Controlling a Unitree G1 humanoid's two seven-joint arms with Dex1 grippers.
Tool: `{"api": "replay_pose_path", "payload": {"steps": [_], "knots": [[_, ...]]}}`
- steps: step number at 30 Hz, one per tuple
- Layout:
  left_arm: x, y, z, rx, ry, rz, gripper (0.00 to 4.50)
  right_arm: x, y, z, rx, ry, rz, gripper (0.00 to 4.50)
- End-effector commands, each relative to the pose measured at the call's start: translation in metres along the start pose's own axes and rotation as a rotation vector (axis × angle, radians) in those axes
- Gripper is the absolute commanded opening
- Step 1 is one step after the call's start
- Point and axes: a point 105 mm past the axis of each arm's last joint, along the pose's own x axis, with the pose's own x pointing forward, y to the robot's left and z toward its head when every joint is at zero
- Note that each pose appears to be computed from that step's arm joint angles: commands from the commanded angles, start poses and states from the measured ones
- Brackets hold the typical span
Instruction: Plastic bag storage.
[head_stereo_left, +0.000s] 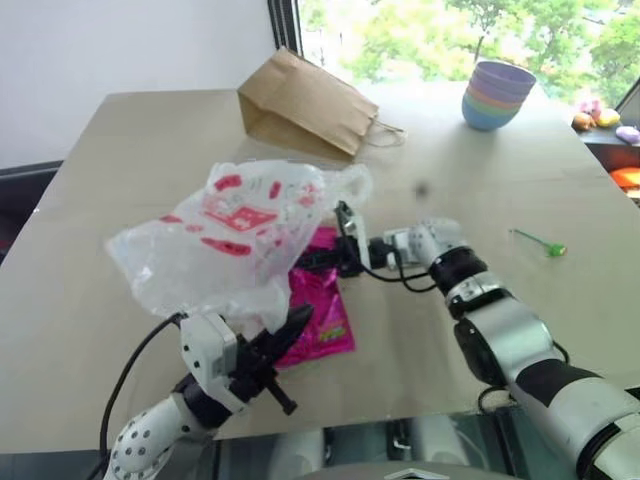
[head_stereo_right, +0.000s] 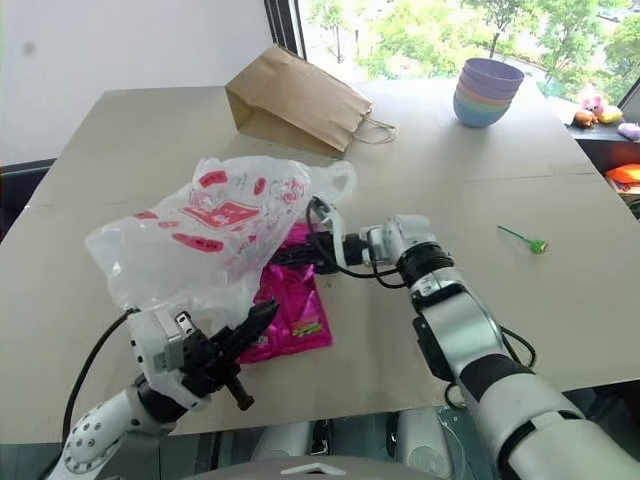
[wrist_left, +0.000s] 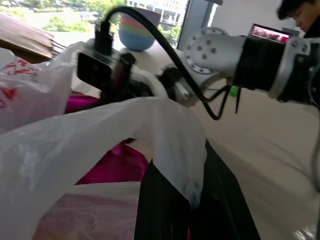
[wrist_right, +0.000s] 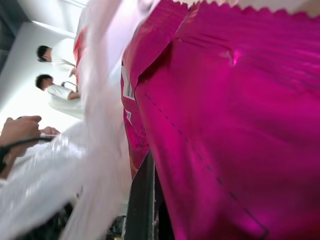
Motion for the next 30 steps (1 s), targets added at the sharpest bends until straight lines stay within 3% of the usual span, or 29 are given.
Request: {"api": "replay_pose_path", "payload": {"steps": [1, 8, 11, 18, 22, 30], "knots": [[-0.001, -0.017, 0.0, -0.023, 0.01, -0.088, 0.0, 0.007, 0.021, 0.037, -0.076, -0.156, 0.06, 0.13], [-0.004, -0.012, -0.003, 0.012, 0.032, -0.083, 0.0, -0.012, 0.04, 0.079, -0.063, -0.388, 0.128, 0.13], [-0.002, -0.002, 0.001, 0.06, 0.012, -0.069, 0.0, -0.048, 0.047, 0.104, -0.017, -0.55, 0.159, 0.13], [0.007, 0.011, -0.005, 0.137, 0.051, -0.139, 0.0, -0.112, 0.064, 0.119, -0.027, -0.724, 0.179, 0.13], [0.019, 0.024, -0.002, 0.204, 0.041, -0.17, 0.0, -0.136, 0.077, 0.117, -0.042, -0.789, 0.184, 0.13], [0.054, 0.074, 0.021, 0.454, -0.052, -0.087, 0.0, -0.184, 0.092, 0.08, -0.118, -0.83, 0.075, 0.13]]}}
